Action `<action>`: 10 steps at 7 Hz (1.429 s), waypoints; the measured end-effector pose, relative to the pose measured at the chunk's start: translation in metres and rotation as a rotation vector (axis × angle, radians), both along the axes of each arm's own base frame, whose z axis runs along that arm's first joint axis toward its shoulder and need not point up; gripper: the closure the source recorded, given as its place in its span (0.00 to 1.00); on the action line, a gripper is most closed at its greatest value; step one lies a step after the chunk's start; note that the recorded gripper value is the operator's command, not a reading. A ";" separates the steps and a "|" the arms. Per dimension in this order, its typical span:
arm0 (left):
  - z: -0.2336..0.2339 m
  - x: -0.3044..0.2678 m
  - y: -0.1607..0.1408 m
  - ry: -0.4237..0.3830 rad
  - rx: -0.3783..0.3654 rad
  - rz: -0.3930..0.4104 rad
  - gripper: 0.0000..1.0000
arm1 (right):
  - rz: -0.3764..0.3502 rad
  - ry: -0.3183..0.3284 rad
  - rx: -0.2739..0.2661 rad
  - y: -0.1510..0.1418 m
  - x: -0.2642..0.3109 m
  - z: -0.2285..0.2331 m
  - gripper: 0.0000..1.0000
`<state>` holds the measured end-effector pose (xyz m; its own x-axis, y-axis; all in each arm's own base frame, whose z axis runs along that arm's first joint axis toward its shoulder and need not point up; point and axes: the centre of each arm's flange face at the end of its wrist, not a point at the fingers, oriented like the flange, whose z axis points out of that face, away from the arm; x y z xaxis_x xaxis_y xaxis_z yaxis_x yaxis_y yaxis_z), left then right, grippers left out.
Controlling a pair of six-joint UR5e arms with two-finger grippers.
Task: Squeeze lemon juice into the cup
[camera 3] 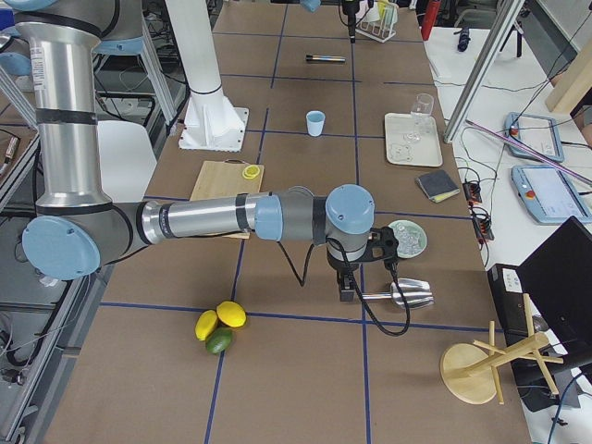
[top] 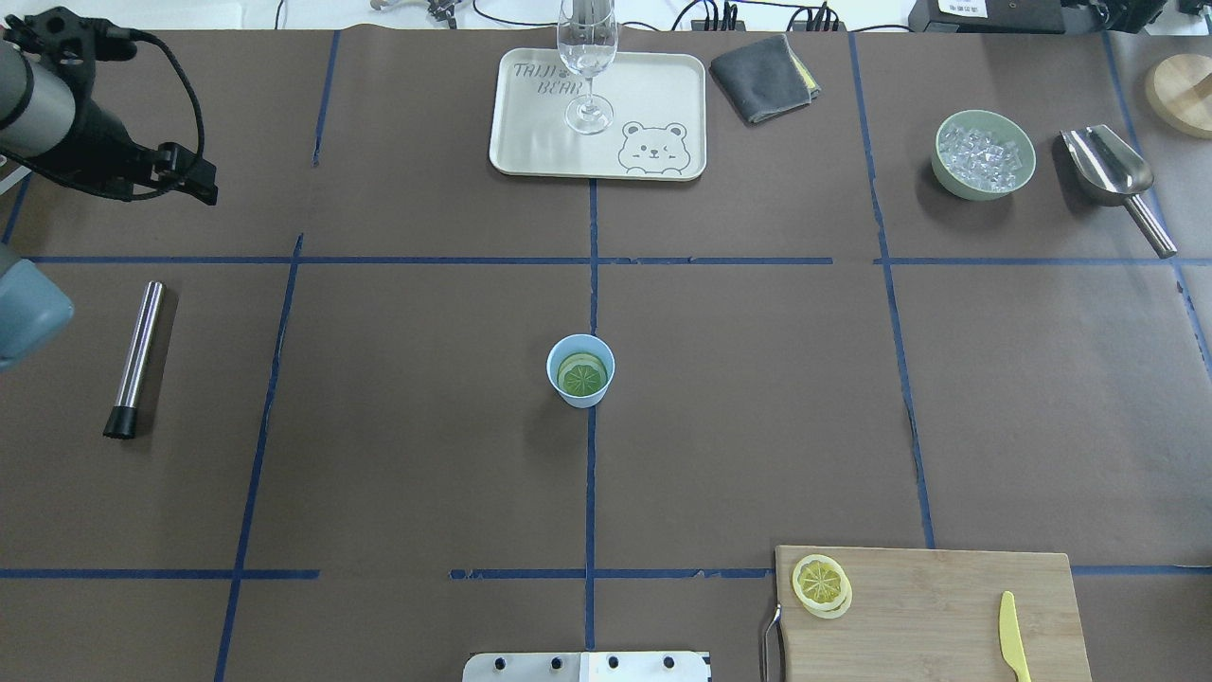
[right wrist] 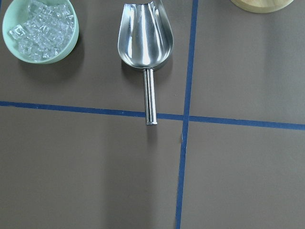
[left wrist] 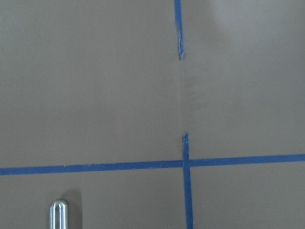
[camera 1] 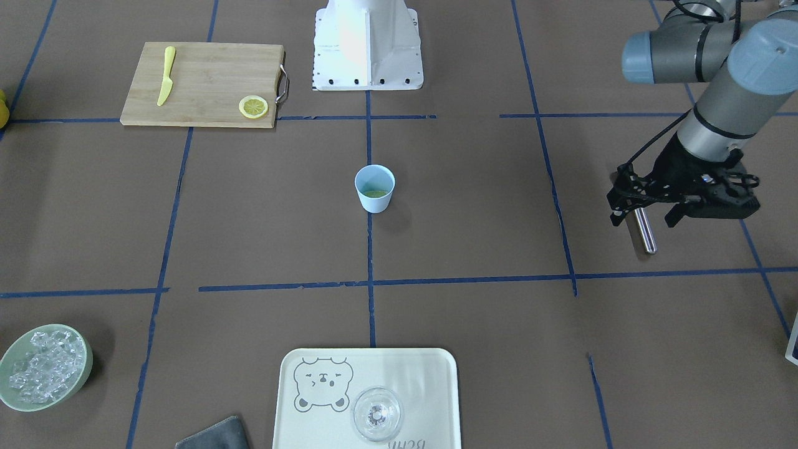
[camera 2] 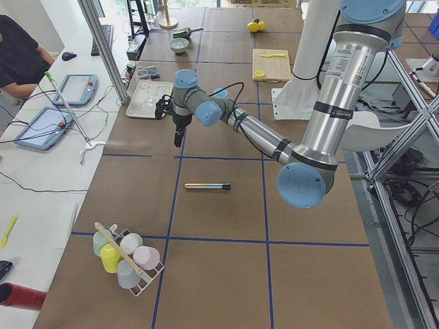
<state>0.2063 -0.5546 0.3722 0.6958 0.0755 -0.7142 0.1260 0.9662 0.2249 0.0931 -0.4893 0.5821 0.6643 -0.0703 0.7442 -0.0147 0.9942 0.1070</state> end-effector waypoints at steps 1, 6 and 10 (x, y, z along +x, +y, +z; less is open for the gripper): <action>0.001 -0.032 -0.008 -0.037 0.042 0.010 0.00 | 0.000 -0.001 -0.004 0.001 0.000 0.001 0.00; 0.188 -0.220 0.015 -0.157 0.038 0.246 0.00 | 0.001 -0.006 -0.025 0.006 -0.001 0.009 0.00; 0.279 -0.275 0.069 -0.131 -0.071 0.245 0.00 | 0.001 -0.013 -0.066 0.015 -0.002 0.028 0.00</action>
<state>-0.0683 -0.4856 0.6516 0.7500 0.2055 -0.6287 -0.1387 0.9782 0.1544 0.0915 -0.4741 0.6105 0.6545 -0.0200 0.7558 -0.0164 0.9990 0.0406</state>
